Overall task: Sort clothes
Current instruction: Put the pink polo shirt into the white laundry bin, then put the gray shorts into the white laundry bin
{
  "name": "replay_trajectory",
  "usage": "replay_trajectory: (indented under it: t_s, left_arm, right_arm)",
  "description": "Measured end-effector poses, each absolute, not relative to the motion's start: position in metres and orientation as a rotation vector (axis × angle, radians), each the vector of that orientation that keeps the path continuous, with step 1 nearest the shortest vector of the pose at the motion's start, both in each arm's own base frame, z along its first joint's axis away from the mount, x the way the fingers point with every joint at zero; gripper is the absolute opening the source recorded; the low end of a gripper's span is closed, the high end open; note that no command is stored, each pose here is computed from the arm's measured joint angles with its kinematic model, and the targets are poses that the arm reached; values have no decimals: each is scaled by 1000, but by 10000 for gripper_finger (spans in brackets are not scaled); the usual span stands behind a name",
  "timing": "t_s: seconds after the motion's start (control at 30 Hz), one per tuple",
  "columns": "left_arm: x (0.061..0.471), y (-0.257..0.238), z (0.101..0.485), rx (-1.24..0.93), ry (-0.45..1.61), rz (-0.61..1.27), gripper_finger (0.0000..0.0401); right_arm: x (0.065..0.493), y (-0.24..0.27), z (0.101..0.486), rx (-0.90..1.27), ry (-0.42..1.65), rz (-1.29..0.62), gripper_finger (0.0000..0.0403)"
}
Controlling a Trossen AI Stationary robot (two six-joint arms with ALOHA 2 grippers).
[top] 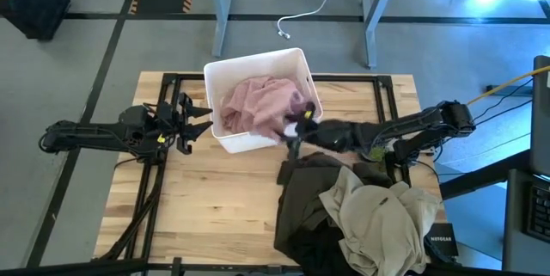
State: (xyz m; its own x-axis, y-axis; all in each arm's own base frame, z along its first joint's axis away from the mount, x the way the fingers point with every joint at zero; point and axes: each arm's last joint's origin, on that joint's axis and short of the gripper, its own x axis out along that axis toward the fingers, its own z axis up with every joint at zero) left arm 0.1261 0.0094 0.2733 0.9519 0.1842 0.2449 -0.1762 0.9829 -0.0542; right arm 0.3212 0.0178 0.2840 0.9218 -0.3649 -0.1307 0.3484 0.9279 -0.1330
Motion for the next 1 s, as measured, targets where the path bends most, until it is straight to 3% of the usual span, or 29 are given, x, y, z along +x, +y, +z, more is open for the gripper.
replay_trajectory:
  t_s: [0.2, 0.3, 0.5, 0.63, 0.83, 1.0]
  left_arm:
    - [126, 9, 273, -32, -251, 183, 184]
    - [126, 9, 273, -32, -251, 183, 184]
    - [126, 9, 272, -31, -240, 183, 184]
    - [127, 9, 269, -30, -211, 184, 184]
    - [129, 9, 261, -25, -120, 185, 184]
    - [129, 10, 254, -21, -53, 187, 184]
  right_arm:
    - [322, -20, 315, -90, -105, -522, 246]
    - [321, -33, 319, -117, 16, -625, 246]
    - [313, -8, 332, -244, 391, -508, 246]
    - [298, 4, 347, -329, 612, -550, 246]
    - [283, 28, 377, -263, 591, -482, 246]
    - [279, 48, 379, -275, 583, -406, 246]
